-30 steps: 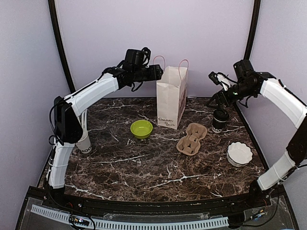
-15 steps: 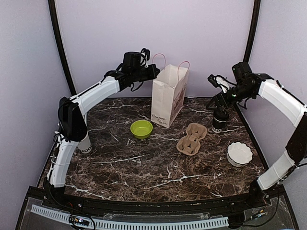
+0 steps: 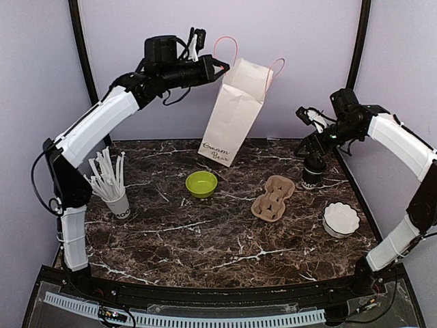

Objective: Pack the takeout coffee

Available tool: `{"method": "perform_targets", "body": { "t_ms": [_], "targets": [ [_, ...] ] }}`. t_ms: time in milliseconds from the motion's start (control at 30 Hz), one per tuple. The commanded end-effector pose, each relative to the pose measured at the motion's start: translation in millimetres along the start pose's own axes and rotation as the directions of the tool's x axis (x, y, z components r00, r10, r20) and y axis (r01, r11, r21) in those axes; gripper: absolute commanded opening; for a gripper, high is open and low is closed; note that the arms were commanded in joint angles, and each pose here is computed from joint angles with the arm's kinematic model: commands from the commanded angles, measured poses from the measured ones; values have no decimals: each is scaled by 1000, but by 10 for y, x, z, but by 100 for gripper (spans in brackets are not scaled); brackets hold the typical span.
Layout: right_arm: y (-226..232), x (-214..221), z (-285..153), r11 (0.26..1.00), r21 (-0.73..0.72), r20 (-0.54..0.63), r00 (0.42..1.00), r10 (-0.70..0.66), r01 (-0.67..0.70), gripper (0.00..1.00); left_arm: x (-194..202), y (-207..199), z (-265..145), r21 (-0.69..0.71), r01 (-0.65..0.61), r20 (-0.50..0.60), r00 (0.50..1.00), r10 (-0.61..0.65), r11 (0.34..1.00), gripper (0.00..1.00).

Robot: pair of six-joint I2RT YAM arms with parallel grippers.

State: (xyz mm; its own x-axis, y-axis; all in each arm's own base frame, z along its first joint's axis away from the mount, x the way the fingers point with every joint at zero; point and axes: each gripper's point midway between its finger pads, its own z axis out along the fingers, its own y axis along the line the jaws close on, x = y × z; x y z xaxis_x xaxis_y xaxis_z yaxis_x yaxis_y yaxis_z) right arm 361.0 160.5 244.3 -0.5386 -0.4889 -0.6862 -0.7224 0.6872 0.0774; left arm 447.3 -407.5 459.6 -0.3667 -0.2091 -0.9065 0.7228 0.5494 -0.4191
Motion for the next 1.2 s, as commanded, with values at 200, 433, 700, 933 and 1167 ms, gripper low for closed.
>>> {"method": "perform_targets", "body": {
  "t_ms": [200, 433, 700, 933, 1167],
  "targets": [
    [95, 107, -63, 999, -4, -7, 999, -49, 49, 78, 350, -588, -1198, 69, -111, -182, 976, 122, 991, 0],
    [100, 502, 247, 999, -32, -81, 996, -24, 21, 73, 964, -970, -1717, 315, -75, -302, 937, 175, 946, 0],
    [163, 821, 655, 996, -84, -179, 984, -15, 0, 62, 1489, -1090, -1939, 442, 3, -341, 925, 165, 897, 0],
    [443, 967, 963, 987, -148, -256, 962, -94, 57, 50, 1755, -1089, -1915, 500, 44, -393, 901, 181, 865, 0],
    [673, 1140, 1095, 972, -220, -328, 932, -154, 83, 43, 1941, -859, -1843, 439, -44, -435, 863, 255, 898, 0]
  ]
}}
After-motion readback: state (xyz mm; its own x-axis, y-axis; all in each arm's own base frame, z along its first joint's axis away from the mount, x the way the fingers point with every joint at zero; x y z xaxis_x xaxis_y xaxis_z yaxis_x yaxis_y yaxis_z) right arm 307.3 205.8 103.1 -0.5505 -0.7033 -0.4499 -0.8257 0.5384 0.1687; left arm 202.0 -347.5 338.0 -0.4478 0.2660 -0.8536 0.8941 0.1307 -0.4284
